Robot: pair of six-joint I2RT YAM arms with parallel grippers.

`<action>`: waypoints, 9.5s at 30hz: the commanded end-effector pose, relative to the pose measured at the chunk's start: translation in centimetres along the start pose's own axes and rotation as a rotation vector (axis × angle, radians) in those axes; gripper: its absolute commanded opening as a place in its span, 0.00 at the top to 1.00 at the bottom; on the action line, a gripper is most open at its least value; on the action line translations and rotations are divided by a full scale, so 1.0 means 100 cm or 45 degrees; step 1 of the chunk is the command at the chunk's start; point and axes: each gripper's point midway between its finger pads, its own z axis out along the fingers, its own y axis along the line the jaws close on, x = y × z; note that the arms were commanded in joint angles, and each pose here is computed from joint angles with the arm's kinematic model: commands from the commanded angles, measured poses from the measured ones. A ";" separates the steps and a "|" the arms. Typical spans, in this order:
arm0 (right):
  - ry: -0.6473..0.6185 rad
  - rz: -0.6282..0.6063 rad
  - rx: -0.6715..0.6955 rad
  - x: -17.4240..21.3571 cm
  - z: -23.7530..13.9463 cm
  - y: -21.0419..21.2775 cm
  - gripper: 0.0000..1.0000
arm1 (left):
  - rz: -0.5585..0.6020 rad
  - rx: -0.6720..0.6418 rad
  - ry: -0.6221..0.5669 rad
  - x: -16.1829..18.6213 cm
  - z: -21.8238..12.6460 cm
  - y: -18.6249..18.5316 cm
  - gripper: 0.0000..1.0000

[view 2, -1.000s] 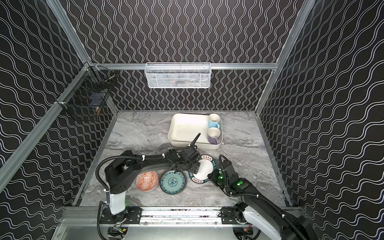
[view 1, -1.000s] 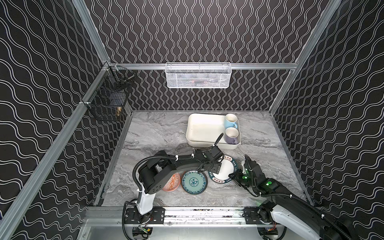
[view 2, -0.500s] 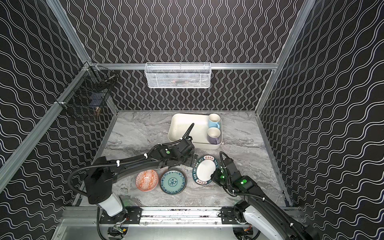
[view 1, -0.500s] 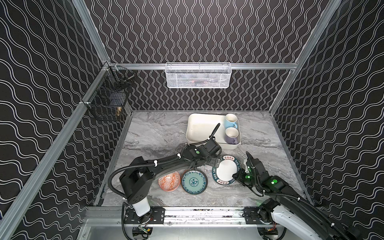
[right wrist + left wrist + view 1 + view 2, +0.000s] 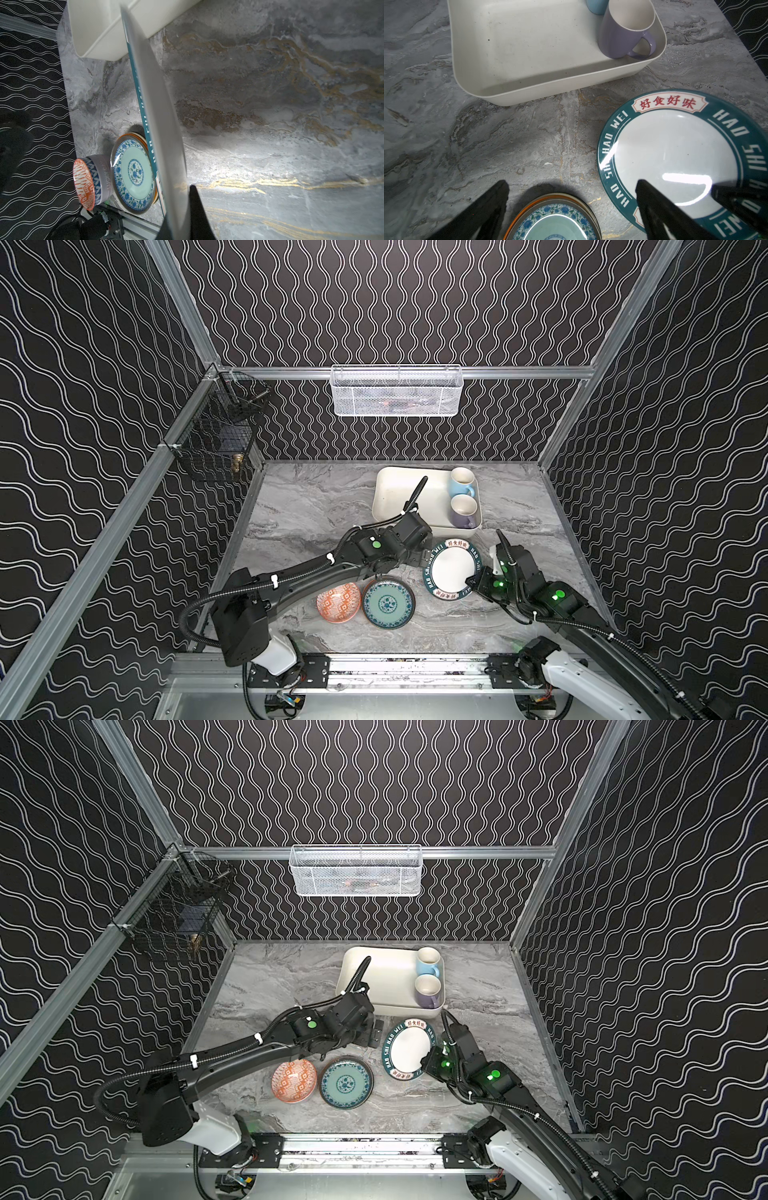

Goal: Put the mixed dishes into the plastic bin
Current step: 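Grip the white green-rimmed plate's edge with the right gripper and tilt it upright, then carry the upright white plate into the cream bin and lay it flat, then release the white plate and move the right gripper to the blue-floral plate, then grip the blue-floral plate's edge with the right gripper and lift it off the orange plate, then carry the blue-floral plate into the bin and lower it onto the white plate, then release the blue-floral plate and move the right gripper to the orange plate's rim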

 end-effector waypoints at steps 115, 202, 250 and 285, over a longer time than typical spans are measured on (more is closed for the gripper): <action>0.446 -0.560 0.138 0.083 0.140 0.065 0.75 | -0.270 -0.141 -0.011 0.060 -0.041 0.125 0.01; 0.006 -0.388 -0.189 -0.119 0.057 0.135 1.00 | -0.183 -0.183 -0.182 -0.013 -0.079 0.122 0.01; 0.102 -0.292 0.075 -0.242 0.222 0.076 0.71 | -0.238 -0.112 -0.075 -0.015 -0.025 0.130 0.01; 0.440 -0.652 0.144 0.072 0.141 0.064 0.71 | -0.399 -0.072 -0.108 0.047 -0.078 0.146 0.01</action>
